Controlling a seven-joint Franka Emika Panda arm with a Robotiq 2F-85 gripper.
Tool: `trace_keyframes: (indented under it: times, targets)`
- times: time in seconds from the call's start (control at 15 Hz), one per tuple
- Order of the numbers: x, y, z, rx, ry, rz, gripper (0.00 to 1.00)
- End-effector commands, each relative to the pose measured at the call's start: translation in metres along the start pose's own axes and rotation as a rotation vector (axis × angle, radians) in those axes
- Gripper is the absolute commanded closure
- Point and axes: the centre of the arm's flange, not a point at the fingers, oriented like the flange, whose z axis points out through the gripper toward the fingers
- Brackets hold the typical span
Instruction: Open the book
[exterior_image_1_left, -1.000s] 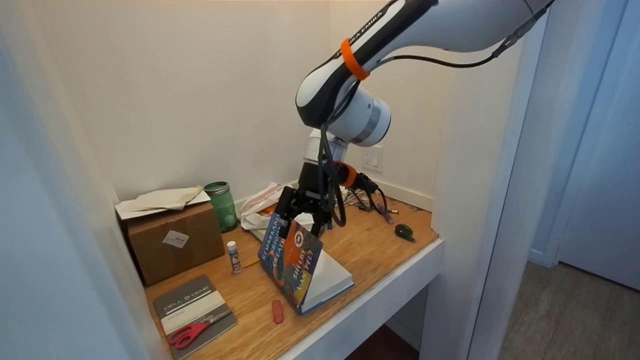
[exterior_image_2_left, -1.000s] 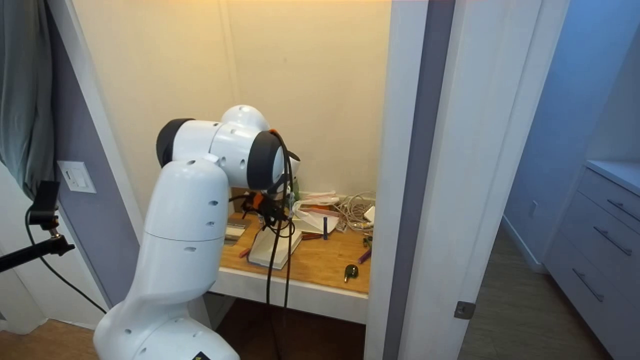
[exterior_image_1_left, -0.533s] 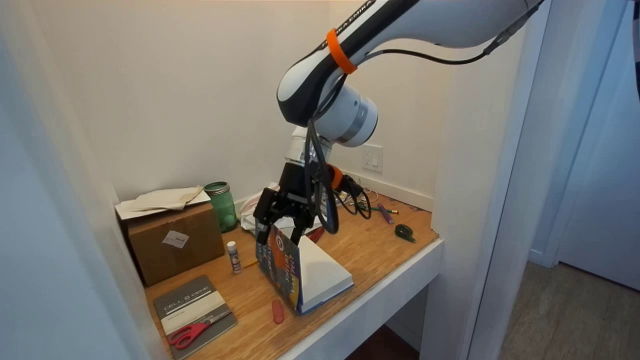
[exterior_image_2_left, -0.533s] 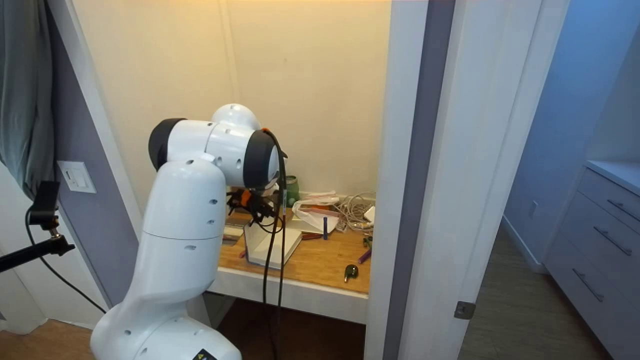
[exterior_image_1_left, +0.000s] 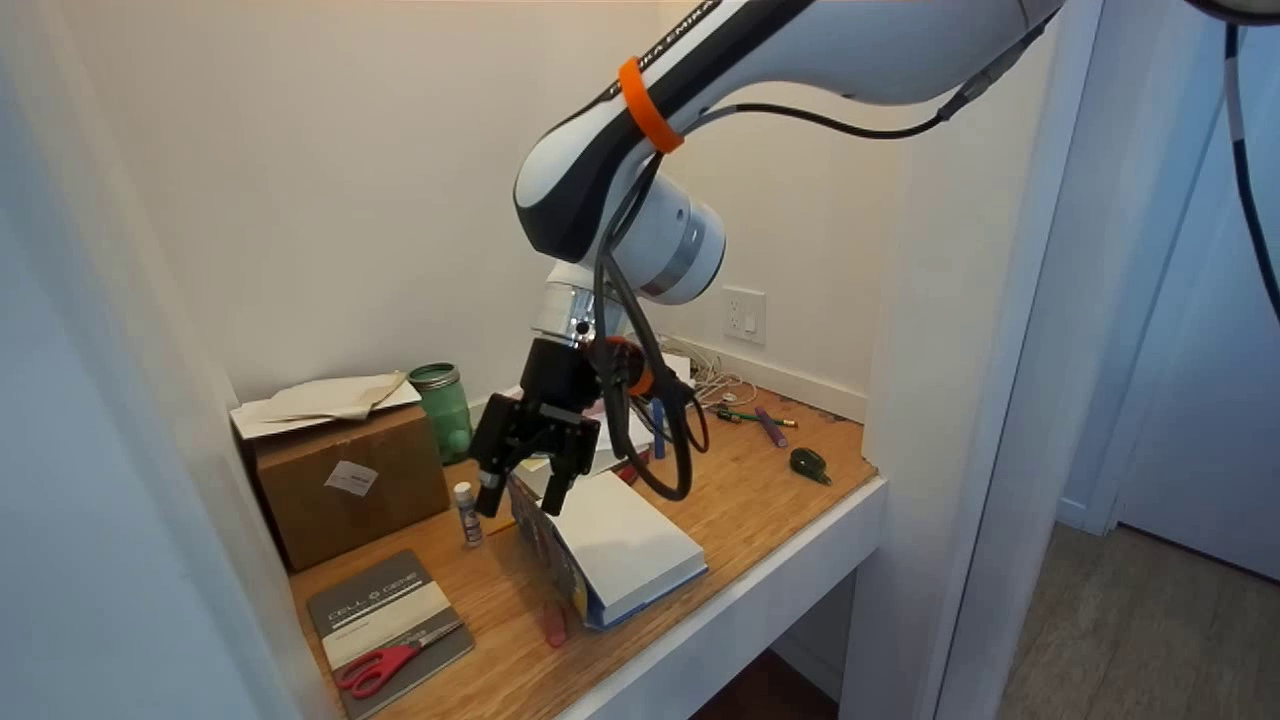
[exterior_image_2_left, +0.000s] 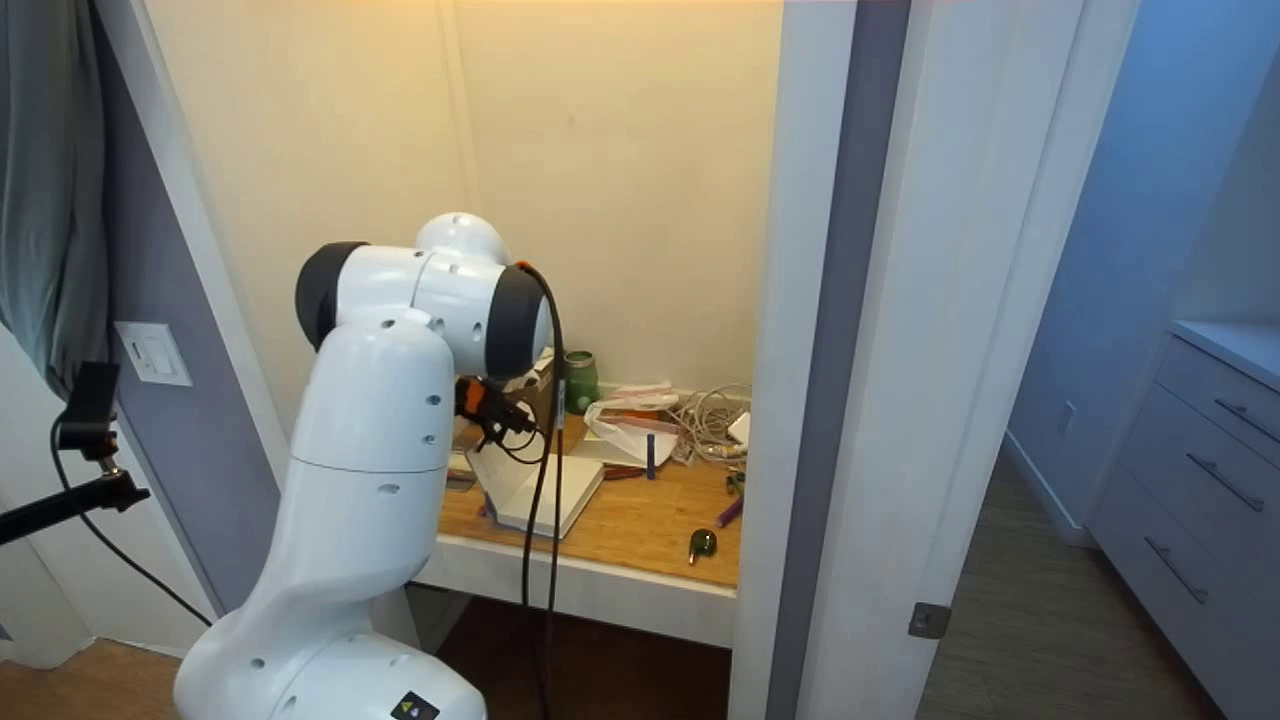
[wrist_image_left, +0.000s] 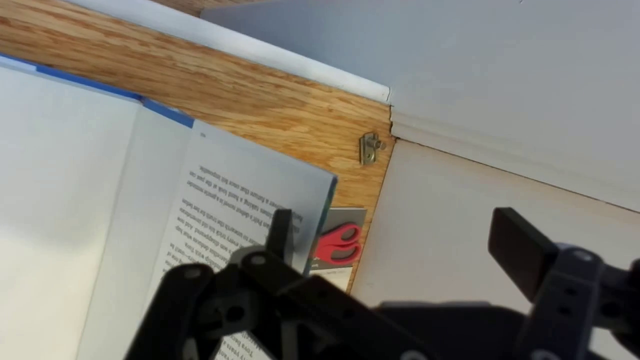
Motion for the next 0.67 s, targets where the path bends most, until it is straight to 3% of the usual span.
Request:
trace_keyframes:
  times: [0.0,0.6]
  targets:
    - [0.015,-0.002,0.017,0.044,-0.047,-0.037,0.00]
    - [0.036,-0.009,0.045,0.065,-0.117,-0.082,0.00]
